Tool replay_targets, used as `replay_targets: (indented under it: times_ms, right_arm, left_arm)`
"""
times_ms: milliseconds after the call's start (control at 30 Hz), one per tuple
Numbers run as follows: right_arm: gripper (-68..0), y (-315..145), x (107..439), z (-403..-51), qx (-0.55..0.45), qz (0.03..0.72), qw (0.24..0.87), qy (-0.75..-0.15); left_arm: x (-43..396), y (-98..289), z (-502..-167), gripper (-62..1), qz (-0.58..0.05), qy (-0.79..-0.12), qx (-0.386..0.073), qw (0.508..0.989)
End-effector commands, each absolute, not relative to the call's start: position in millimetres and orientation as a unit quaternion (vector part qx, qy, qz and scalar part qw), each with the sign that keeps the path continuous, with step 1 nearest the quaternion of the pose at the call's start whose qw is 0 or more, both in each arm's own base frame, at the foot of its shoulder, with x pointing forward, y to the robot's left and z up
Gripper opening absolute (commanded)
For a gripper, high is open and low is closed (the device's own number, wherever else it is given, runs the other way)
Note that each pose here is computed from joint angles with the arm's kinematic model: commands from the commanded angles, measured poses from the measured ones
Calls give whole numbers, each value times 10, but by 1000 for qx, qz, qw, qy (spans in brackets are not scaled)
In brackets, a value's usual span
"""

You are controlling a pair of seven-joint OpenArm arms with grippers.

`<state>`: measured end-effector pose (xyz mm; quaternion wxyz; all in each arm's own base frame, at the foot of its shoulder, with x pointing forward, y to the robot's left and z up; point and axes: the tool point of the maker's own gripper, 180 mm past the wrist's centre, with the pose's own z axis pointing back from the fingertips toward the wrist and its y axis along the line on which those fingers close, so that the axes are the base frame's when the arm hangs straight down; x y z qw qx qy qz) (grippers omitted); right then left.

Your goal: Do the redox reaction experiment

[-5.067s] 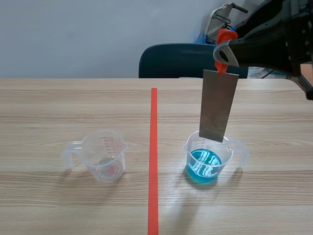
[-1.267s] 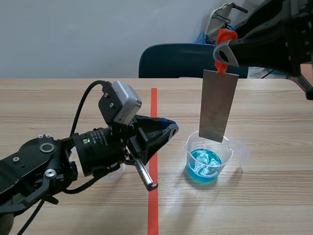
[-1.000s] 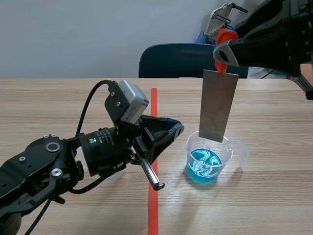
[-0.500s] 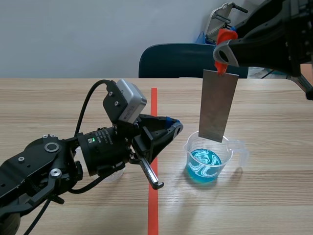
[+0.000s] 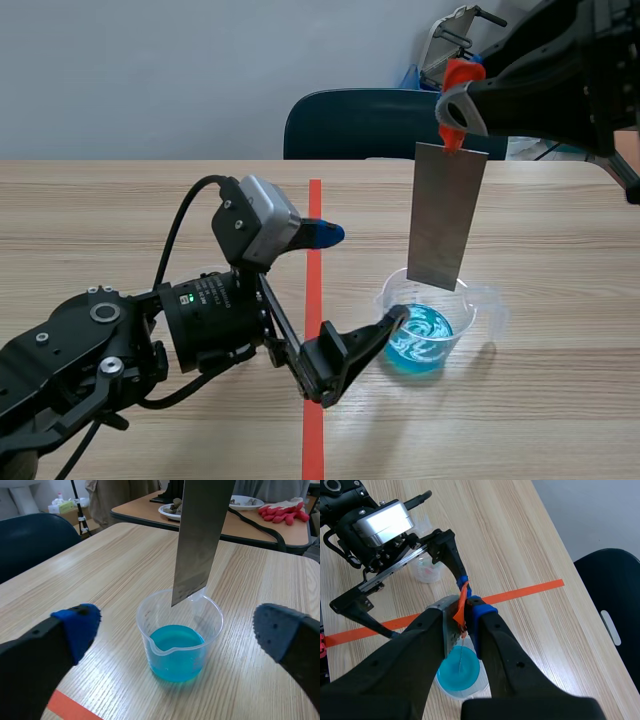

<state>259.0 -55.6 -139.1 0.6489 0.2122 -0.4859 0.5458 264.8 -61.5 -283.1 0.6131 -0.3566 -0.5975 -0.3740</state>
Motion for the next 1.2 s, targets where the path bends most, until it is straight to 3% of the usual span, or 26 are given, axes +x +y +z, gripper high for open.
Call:
replay_targets:
  times_ms: [0, 667, 1167]
  right_arm:
    - [-669, -526, 2617, -1252, 210, 546, 635, -505]
    - [-669, -526, 2617, -1252, 210, 546, 635, -505]
    - [-669, -526, 2617, -1252, 210, 546, 635, -505]
  left_arm:
    - [2651, -641, -2697, 14, -369, -611, -364, 598]
    - [2187, -247, -2627, 14, -403, -603, -355, 590]
    - [2227, -6, -2681, 14, -383, -614, -320, 612]
